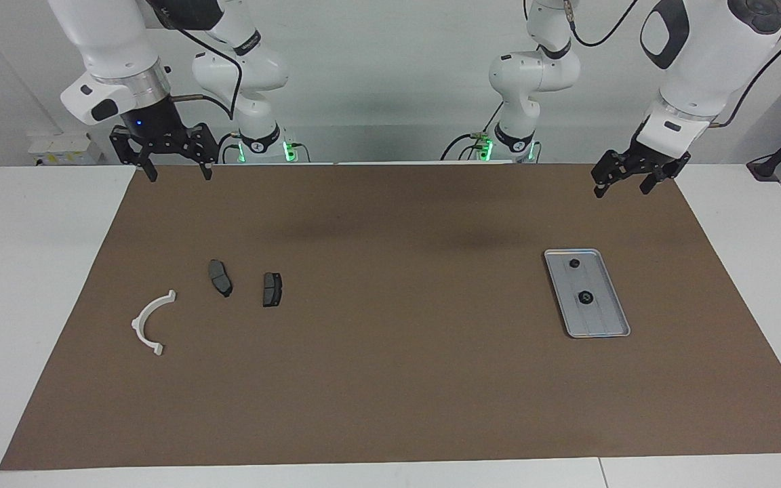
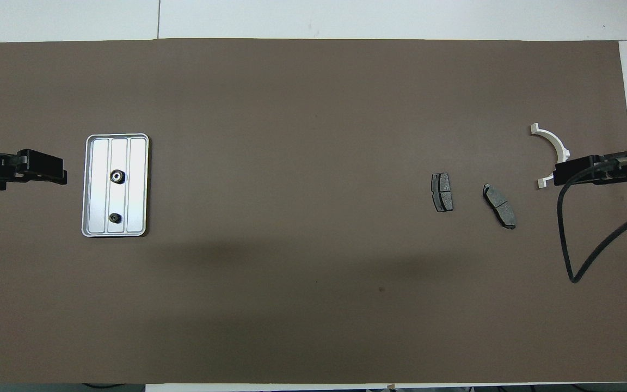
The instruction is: Place bearing gear from tray to pile
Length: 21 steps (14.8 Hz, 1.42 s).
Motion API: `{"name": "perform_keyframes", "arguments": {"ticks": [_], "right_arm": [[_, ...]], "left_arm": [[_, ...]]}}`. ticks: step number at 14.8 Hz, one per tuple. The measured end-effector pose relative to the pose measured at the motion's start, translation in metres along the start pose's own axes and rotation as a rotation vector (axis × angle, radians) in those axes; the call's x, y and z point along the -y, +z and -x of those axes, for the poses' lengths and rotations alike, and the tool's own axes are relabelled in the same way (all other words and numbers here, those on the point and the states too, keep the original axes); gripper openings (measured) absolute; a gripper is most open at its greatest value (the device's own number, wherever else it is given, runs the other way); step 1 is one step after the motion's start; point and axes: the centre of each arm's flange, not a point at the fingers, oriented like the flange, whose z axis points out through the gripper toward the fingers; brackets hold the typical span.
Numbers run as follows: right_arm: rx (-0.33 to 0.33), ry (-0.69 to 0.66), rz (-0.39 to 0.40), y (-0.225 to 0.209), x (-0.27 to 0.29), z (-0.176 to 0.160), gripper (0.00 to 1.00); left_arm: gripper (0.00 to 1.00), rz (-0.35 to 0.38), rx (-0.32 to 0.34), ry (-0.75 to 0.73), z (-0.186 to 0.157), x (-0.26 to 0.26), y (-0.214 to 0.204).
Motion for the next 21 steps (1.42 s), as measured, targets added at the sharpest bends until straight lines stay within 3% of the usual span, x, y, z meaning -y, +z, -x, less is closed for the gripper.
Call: {"name": "perform_keyframes", "arguments": {"ticks": [5, 9, 17, 18, 20, 21], "right_arm": [[0.0, 0.0, 0.0, 0.0, 0.0, 0.0, 1.0], [-0.001, 0.0, 0.0, 0.0, 0.0, 0.0, 1.0], [-0.002, -0.002, 0.0, 0.0, 0.001, 0.0, 1.0], [-0.002, -0.002, 0.0, 0.0, 0.001, 0.0, 1.0], [-0.002, -0.003, 0.0, 0.0, 0.002, 0.0, 1.0], [-0.002, -0.003, 0.0, 0.0, 0.002, 0.0, 1.0]], "left_arm": [[1.0, 0.003, -0.051, -0.035, -0.015, 0.018, 0.017], [1.0, 0.009, -0.081, -0.061, -0.053, 0.032, 0.097], [1.0, 0.012, 0.013, -0.082, -0.085, 0.045, 0.236], [0.93, 0.012, 0.02, -0.083, -0.082, 0.046, 0.25], [0.9, 0.012, 0.022, -0.101, -0.073, 0.045, 0.271], [0.82, 0.012, 0.023, -0.119, -0.071, 0.044, 0.276]]}}
